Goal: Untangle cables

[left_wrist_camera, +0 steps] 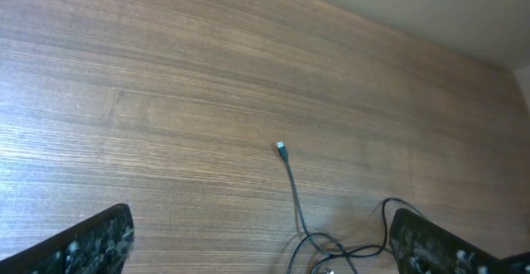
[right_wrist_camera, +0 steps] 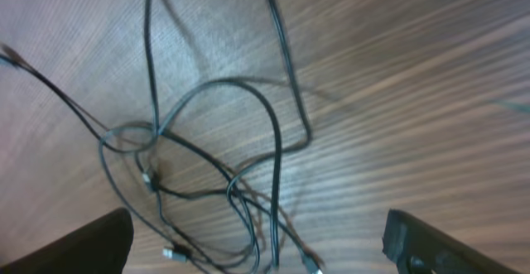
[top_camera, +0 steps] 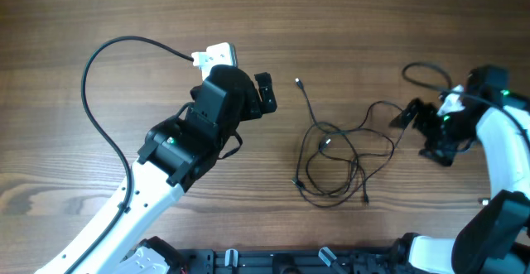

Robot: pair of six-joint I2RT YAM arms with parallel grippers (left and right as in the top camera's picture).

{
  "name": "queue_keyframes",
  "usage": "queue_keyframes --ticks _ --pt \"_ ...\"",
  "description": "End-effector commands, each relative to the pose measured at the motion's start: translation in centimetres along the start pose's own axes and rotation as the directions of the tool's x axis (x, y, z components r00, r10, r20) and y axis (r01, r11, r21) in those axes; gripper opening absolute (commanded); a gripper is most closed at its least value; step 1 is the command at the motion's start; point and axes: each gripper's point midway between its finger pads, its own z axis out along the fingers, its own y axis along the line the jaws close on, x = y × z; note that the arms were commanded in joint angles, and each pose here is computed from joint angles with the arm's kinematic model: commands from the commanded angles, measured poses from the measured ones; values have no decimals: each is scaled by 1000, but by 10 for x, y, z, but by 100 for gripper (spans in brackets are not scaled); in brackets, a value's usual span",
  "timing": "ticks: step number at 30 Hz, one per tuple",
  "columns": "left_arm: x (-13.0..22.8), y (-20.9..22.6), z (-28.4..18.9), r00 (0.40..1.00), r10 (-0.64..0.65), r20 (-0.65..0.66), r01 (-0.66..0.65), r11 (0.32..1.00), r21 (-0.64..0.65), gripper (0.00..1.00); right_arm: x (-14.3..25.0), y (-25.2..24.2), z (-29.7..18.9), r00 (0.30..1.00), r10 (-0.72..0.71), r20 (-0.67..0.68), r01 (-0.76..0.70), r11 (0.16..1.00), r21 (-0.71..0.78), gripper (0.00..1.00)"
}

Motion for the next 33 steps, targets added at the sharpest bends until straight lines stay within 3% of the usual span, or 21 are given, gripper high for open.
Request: queue_keyframes --ticks 1,11,14,20,24,28,29,33 --pt "-4 3 0 1000 11 17 -11 1000 -13 100 19 8 23 997 -28 -68 23 997 -79 93" --pt "-4 3 0 1000 11 17 -11 1000 -13 100 36 -8 61 997 26 -76 -33 995 -99 38" --pt "-4 3 0 1000 11 17 -11 1000 -13 100 38 -10 63 996 48 -79 -56 994 -97 4" --pt "-4 3 0 1000 11 17 -11 1000 -13 100 17 4 49 1000 6 8 -5 991 -135 4" --pt "-4 3 0 1000 11 17 -11 1000 -13 100 -13 41 -16 978 -67 196 104 977 -185 5" --pt "-4 3 0 1000 11 17 -11 1000 -13 100 -27 88 -114 869 -169 465 294 933 -209 5" --pt "-4 3 0 1000 11 17 -11 1000 -13 100 -23 107 -150 815 -199 545 361 909 -207 5" --pt "-4 3 0 1000 11 17 -11 1000 -13 100 -3 158 -227 692 -247 679 506 836 -212 4"
